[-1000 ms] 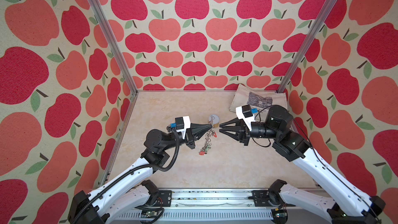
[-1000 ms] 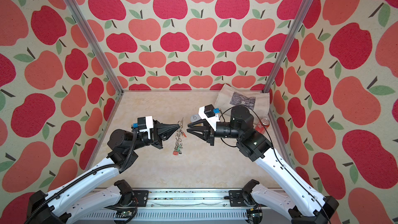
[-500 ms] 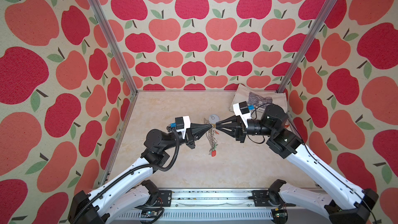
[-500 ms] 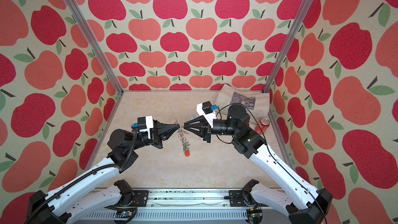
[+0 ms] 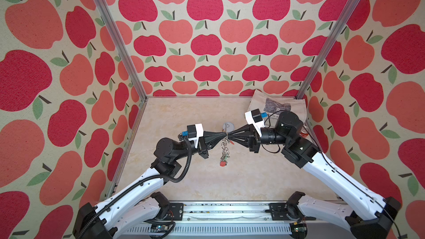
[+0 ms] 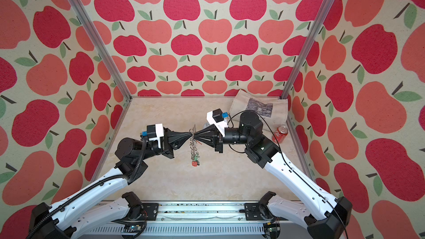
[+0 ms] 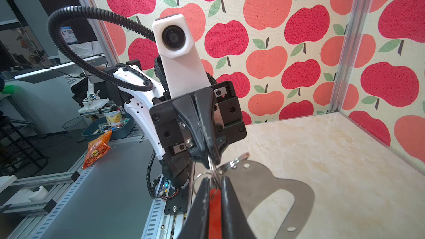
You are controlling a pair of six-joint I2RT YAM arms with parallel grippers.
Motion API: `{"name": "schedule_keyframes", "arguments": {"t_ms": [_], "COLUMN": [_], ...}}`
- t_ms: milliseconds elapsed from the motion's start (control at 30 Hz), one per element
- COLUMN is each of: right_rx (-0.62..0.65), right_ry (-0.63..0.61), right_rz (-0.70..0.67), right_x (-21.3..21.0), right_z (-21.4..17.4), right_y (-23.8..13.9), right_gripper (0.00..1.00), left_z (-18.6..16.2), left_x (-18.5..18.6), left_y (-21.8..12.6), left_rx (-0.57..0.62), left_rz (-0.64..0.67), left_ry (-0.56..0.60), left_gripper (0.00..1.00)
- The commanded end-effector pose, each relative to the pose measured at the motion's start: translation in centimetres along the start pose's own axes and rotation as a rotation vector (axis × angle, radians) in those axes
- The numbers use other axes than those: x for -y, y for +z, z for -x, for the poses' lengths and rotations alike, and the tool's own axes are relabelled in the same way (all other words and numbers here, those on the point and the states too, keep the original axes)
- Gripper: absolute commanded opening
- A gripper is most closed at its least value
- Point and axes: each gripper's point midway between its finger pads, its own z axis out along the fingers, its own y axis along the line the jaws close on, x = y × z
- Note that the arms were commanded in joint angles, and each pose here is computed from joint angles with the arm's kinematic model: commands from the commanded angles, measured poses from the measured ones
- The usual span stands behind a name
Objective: Put the keys on the keyring
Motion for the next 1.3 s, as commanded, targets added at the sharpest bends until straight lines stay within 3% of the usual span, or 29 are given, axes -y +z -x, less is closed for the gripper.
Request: {"name": "schedule_keyframes", "arguments": {"t_ms": [0, 233, 400, 700, 833, 933, 1133, 1267], "right_rx": [0.003, 0.006, 0.011, -0.037, -0.159, -0.276, -0.467, -0.555], "right_ry": [0.002, -0.003, -0.01, -0.031, -0.036, -0.012, 0.016, -0.008], "right_rz": [0.029, 0.033, 0.027, -0.007, -0.064, -0.09, -0.142, -0.18], "right_x": [-0.5, -0.6, -0.7, -0.9, -0.8, -0.9, -0.4, 0.0], "right_z": [0.0, 0.2, 0.4, 0.0, -1.1, -2.5, -4.4, -5.0], "right_y": [0.3, 0.4, 0.4, -0.2, -1.4, -2.3, -3.5, -3.8], "right_gripper": [0.13, 0.09, 0.0, 0.0, 0.0, 0.0, 0.0, 0.0], "left_z": [2.0, 1.9, 1.8, 1.4, 0.8, 0.3, -0.6, -1.2], "left_x": [0.1, 0.2, 0.2, -0.2, -0.7, -0.9, -0.6, 0.5], "left_y": [0.0, 0.0, 0.0, 0.0, -0.5, -1.1, -1.5, -0.9], "left_rx": [0.062, 0.059, 0.056, 0.023, -0.049, -0.12, -0.301, -0.378], "left_rz": [-0.007, -0.012, -0.014, 0.012, 0.064, 0.103, 0.091, 0.001], "left_ry": [0.034, 0.029, 0.026, -0.003, -0.024, -0.015, -0.016, -0.059], "left_gripper": [0.0, 0.0, 0.0, 0.0, 0.31, 0.46, 0.56, 0.54]}}
